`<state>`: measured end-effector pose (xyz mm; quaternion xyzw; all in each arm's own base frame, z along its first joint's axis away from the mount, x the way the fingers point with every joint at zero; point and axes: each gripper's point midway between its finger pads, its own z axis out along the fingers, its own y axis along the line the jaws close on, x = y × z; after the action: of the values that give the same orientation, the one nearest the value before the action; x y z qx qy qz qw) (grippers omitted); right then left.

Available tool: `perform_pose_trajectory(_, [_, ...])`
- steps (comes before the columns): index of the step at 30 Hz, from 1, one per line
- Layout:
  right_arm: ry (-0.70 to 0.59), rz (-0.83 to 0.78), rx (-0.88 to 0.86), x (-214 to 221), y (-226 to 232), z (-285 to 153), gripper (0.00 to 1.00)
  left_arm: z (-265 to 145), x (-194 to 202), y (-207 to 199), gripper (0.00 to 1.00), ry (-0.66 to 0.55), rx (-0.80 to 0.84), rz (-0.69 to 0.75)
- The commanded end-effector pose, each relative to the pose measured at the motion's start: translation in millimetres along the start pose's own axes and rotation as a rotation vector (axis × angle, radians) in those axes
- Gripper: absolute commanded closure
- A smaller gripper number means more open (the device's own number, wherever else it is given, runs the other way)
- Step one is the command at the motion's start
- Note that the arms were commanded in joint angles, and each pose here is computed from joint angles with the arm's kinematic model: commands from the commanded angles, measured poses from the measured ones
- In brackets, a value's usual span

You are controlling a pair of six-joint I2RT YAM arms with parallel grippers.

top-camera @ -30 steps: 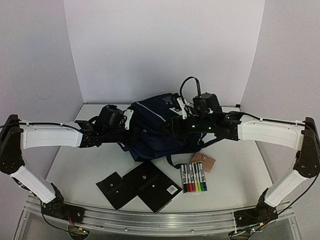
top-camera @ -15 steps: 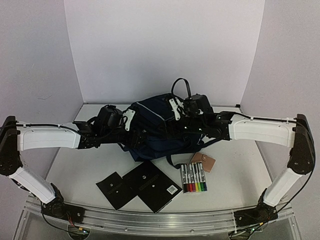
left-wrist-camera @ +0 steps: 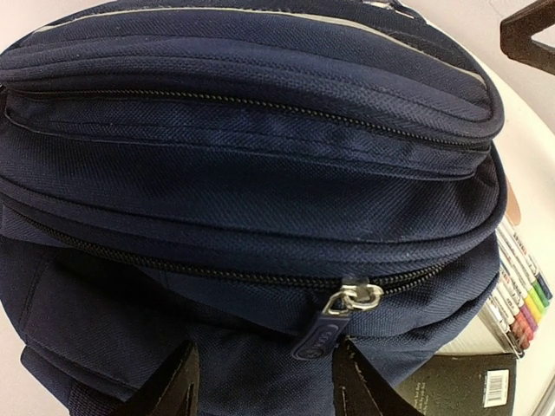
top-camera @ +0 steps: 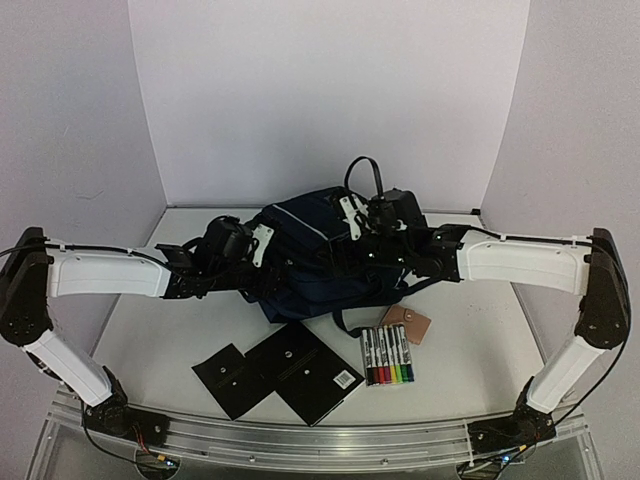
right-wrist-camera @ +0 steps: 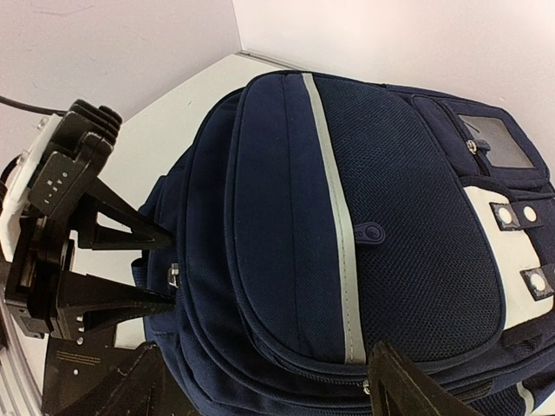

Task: Pack the student bag
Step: Unzip the student bag at the center of the board.

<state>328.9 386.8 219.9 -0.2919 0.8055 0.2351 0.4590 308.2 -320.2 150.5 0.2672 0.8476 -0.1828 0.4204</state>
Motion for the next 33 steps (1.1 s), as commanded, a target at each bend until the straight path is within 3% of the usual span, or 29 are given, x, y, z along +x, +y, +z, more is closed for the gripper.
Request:
perform_pose_trajectory(1, [-0.037, 0.018, -0.001, -6.5, 0.5, -1.6, 0.22, -1.7, -32.3, -10.2, 0.5, -0.079, 0.036, 0.02])
perform_pose_trajectory(13, [-0.029, -0.004, -0.009, -2.6, 1.6, 0.1, 0.22, 5.8, -47.8, -20.2, 0.64, -0.13, 0.081, 0.036])
perform_pose_trajectory(22, [-0.022, -0.078, -0.05, 1.1, 13.8, -1.2, 0.23, 1.0, -53.0, -17.4, 0.99, -0.147, 0.063, 0.047])
perform_pose_trajectory(33, [-0.029, -0.343, 0.042, 0.1, 25.2, 19.4, 0.24, -21.5, -57.3, -11.5, 1.0, -0.171, 0.043, 0.04])
